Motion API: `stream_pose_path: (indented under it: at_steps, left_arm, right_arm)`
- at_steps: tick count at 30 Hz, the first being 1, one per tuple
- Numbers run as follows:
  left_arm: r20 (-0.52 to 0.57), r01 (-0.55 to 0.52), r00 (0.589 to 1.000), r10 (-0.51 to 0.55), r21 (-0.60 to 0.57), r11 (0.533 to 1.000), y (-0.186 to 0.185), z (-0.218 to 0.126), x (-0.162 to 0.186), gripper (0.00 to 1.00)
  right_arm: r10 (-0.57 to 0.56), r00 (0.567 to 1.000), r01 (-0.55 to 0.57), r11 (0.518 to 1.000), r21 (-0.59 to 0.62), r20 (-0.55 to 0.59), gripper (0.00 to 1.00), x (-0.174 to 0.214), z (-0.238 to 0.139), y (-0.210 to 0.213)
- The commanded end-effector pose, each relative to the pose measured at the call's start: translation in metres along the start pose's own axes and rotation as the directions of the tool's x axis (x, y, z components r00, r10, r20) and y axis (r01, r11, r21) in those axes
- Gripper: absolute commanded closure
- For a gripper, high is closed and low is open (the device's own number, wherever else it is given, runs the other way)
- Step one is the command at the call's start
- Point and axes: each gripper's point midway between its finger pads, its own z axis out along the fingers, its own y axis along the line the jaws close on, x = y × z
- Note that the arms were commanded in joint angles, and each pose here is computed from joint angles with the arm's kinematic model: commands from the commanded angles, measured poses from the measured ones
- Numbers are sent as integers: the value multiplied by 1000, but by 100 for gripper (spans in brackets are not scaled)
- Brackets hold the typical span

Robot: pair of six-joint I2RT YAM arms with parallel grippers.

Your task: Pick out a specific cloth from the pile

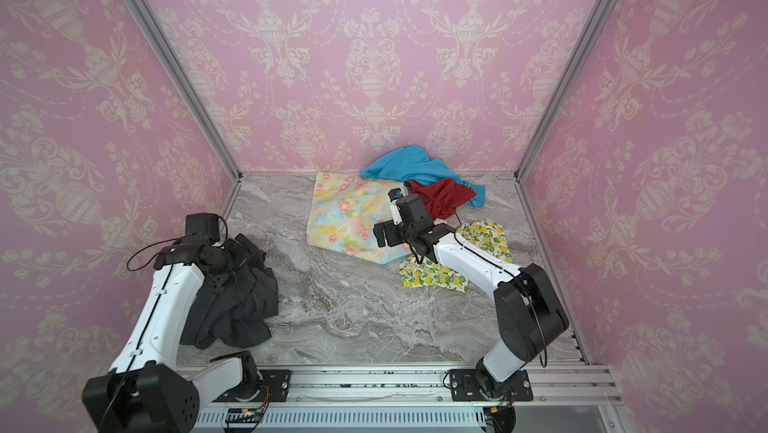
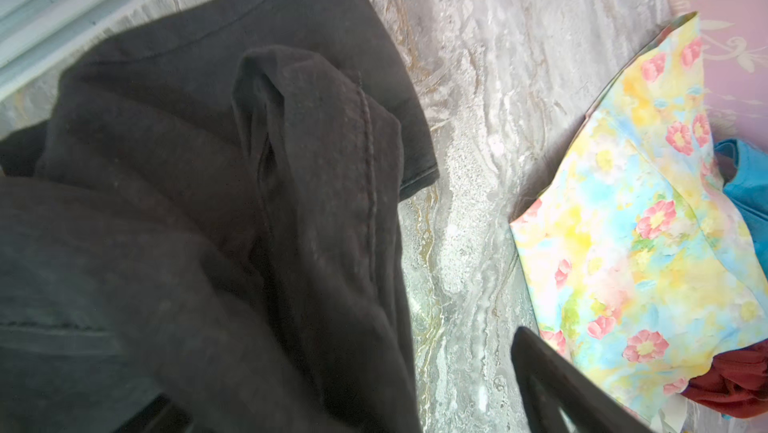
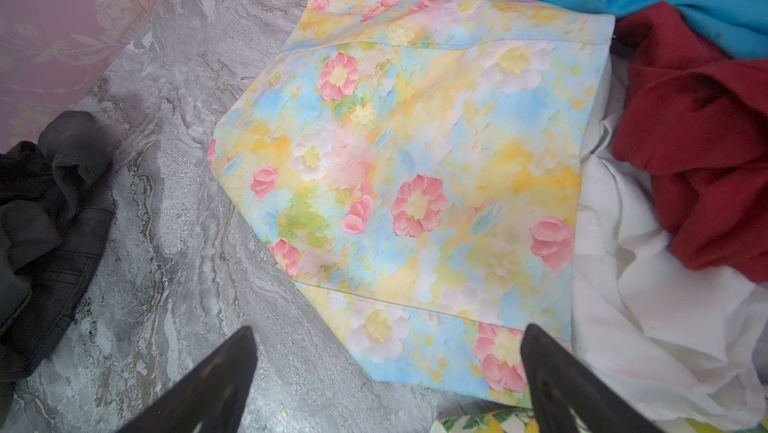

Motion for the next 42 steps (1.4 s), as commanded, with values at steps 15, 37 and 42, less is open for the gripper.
stream_pose_path:
  at_steps: [15, 37, 42]
  left_arm:
    - [-22, -292, 953, 303, 208, 933, -47, -16, 20, 0]
    - [135, -510, 860, 493, 287, 811, -92, -68, -9, 1]
    - [279, -560, 825, 491, 297, 773, -113, -72, -32, 1]
  right_arm:
    - [-4, 998, 4, 1000, -7, 61, 0, -20, -24, -6]
    - [7, 996, -10, 999, 32, 85, 0, -25, -36, -28]
    - [26, 991, -35, 997, 69, 128, 0, -32, -49, -51]
